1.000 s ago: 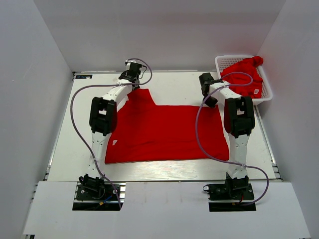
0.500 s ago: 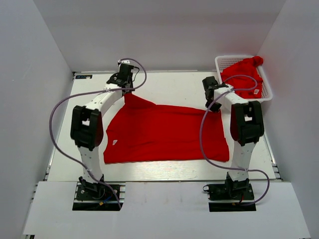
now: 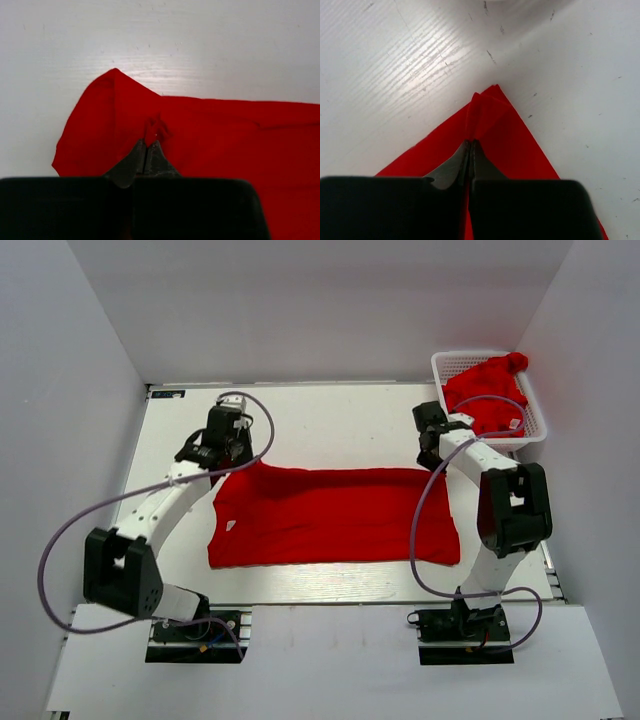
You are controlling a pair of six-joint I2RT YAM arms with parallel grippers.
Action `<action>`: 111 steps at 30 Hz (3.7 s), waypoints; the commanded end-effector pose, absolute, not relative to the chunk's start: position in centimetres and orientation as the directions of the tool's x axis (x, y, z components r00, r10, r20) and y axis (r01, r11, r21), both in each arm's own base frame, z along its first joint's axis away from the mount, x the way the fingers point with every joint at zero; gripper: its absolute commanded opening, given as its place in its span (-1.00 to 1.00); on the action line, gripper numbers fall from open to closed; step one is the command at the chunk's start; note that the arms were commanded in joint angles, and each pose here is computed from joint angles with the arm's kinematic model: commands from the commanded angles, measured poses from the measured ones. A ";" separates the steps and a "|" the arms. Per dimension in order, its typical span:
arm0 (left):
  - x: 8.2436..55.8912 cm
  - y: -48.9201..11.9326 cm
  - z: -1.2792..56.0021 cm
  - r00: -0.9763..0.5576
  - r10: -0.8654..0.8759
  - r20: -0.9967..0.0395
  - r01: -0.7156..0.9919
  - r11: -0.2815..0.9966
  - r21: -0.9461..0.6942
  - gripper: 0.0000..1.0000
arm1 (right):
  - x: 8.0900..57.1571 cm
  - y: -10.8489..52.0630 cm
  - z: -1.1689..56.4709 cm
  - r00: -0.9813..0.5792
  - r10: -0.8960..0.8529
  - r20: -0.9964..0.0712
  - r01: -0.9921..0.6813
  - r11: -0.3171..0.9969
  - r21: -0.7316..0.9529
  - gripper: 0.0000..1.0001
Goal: Fold and stack the t-shirts
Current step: Fold the other side of the tshirt into a rectangle
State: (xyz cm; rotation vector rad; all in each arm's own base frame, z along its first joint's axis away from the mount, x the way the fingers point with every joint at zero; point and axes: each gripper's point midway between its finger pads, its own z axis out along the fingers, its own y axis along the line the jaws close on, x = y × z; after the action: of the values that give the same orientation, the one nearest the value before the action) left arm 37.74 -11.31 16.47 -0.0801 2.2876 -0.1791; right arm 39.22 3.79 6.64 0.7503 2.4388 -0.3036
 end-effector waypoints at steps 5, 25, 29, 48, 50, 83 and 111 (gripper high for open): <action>32.1 -12.0 15.4 -0.709 -0.135 -0.692 0.039 0.972 -0.230 -1.00 | 37.5 3.7 7.9 -0.690 0.405 -0.600 0.529 0.848 -0.036 -1.00; 22.8 -12.5 10.8 -0.800 -0.186 -0.571 0.047 0.929 -0.368 -1.00 | 34.9 3.9 8.1 -0.717 0.369 -0.591 0.480 0.877 -0.035 -1.00; 22.0 -12.2 11.7 -0.796 -0.196 -0.572 0.042 0.926 -0.376 -1.00 | 34.9 3.6 8.4 -0.713 0.364 -0.599 0.478 0.877 -0.036 -1.00; 22.4 -13.4 12.3 -0.803 -0.149 -0.577 0.114 0.912 -0.395 -1.00 | 34.3 3.7 7.7 -0.716 0.373 -0.590 0.477 0.879 -0.023 -1.00; 22.7 -13.1 11.4 -0.812 -0.138 -0.568 0.101 0.924 -0.369 -1.00 | 33.8 3.7 7.3 -0.722 0.372 -0.583 0.475 0.879 -0.028 -1.00; 23.6 -9.9 11.2 -0.854 -0.209 -0.477 -0.128 0.972 -0.197 1.00 | 30.0 3.7 10.3 -0.731 0.331 -0.597 0.399 0.917 0.019 0.81; 24.7 -16.0 5.0 -0.914 0.006 -0.406 0.139 0.945 -0.297 0.74 | 29.0 4.4 9.3 -0.795 0.268 -0.545 0.316 0.949 0.005 0.81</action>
State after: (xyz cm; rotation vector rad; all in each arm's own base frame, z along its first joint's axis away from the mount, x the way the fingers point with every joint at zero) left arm 22.66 -14.90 3.63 0.0720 2.7855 -0.4201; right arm 28.97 4.92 8.92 0.4205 2.5360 -0.0735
